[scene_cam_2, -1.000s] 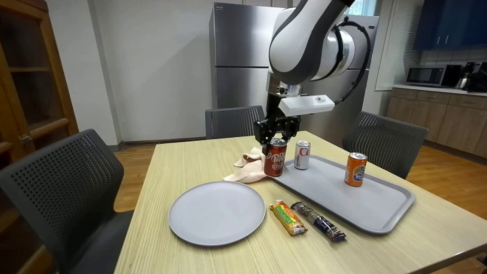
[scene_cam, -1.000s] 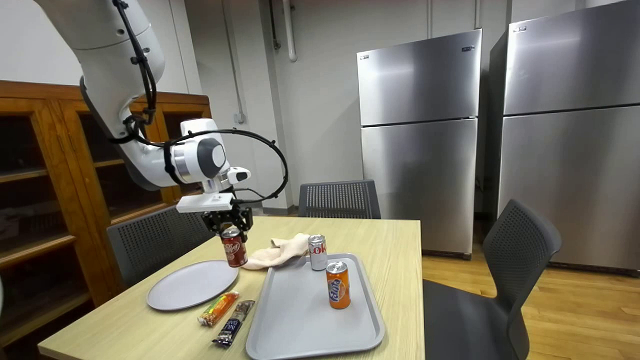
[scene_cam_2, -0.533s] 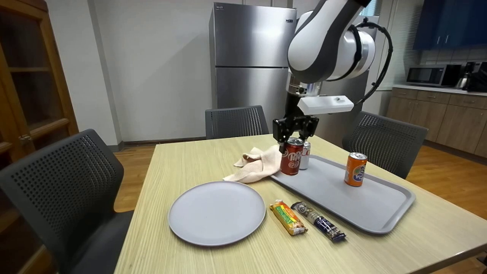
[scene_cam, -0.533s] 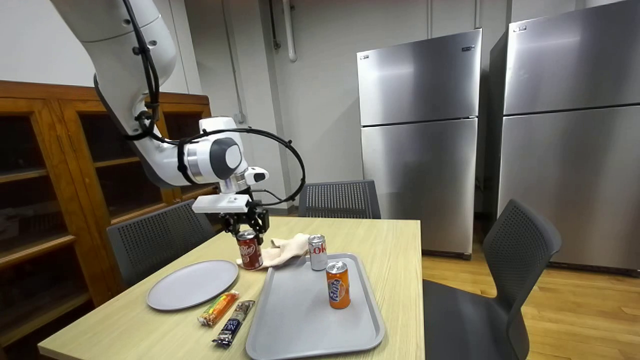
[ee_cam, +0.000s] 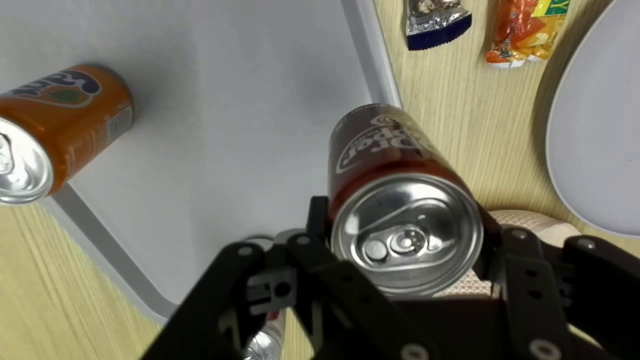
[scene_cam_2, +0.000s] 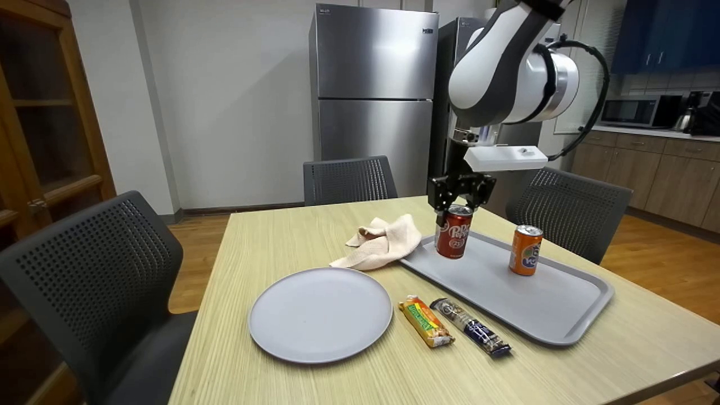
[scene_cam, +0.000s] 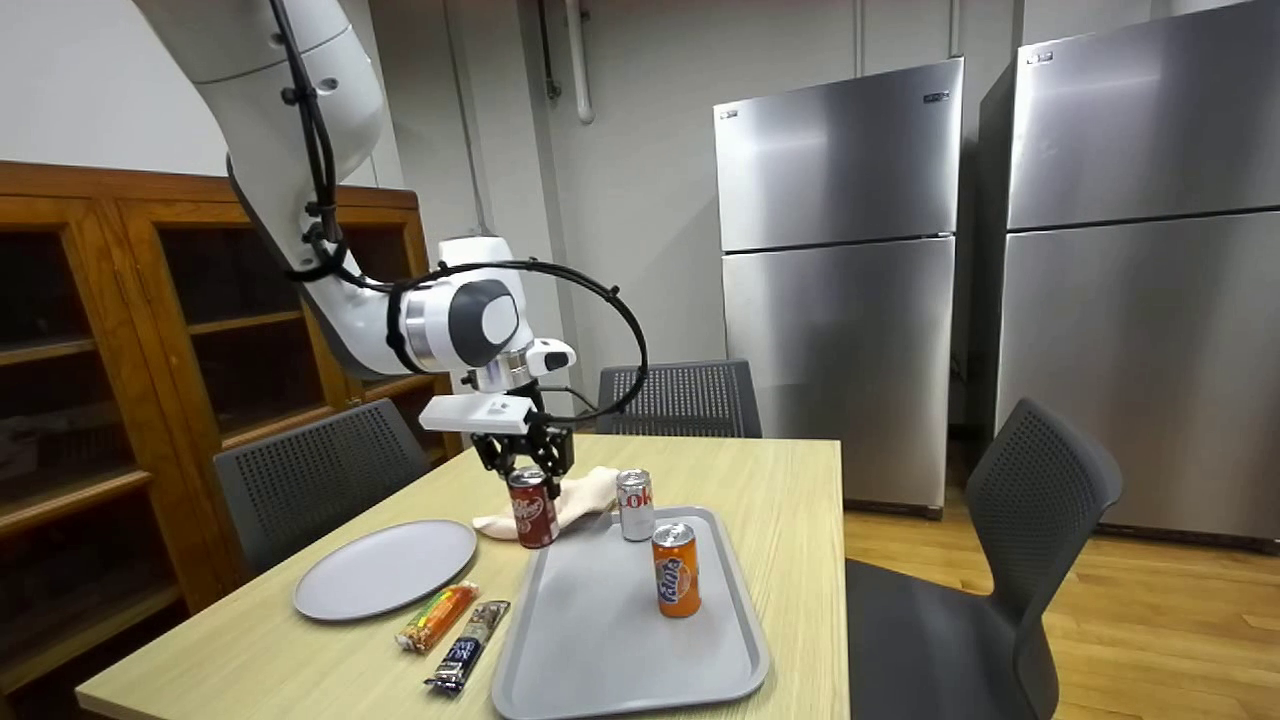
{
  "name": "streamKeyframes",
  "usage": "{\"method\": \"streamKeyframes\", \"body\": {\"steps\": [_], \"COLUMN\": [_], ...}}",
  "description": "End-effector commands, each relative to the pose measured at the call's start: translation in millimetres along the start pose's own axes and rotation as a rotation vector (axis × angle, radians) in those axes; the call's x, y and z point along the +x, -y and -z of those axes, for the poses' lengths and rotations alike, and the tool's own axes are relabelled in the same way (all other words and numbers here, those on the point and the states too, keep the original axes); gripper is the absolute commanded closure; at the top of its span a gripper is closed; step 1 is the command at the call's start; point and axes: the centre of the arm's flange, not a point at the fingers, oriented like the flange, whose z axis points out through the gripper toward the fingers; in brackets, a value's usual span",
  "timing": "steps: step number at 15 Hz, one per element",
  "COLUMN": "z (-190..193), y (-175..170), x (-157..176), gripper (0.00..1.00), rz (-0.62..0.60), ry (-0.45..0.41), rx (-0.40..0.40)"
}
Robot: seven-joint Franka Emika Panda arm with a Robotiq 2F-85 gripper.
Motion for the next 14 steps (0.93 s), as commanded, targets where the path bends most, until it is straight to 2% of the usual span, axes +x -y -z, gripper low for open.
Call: {"method": "streamKeyframes", "body": {"steps": [1,14], "z": [1.0,-45.8], "y": [-18.8,-49.0], "x": [-1.1,-1.8], "gripper": [0.62,0.62], "rz": [-0.019,-0.076], "ry": [-0.022,0.016], "rx": [0.005,-0.045]}}
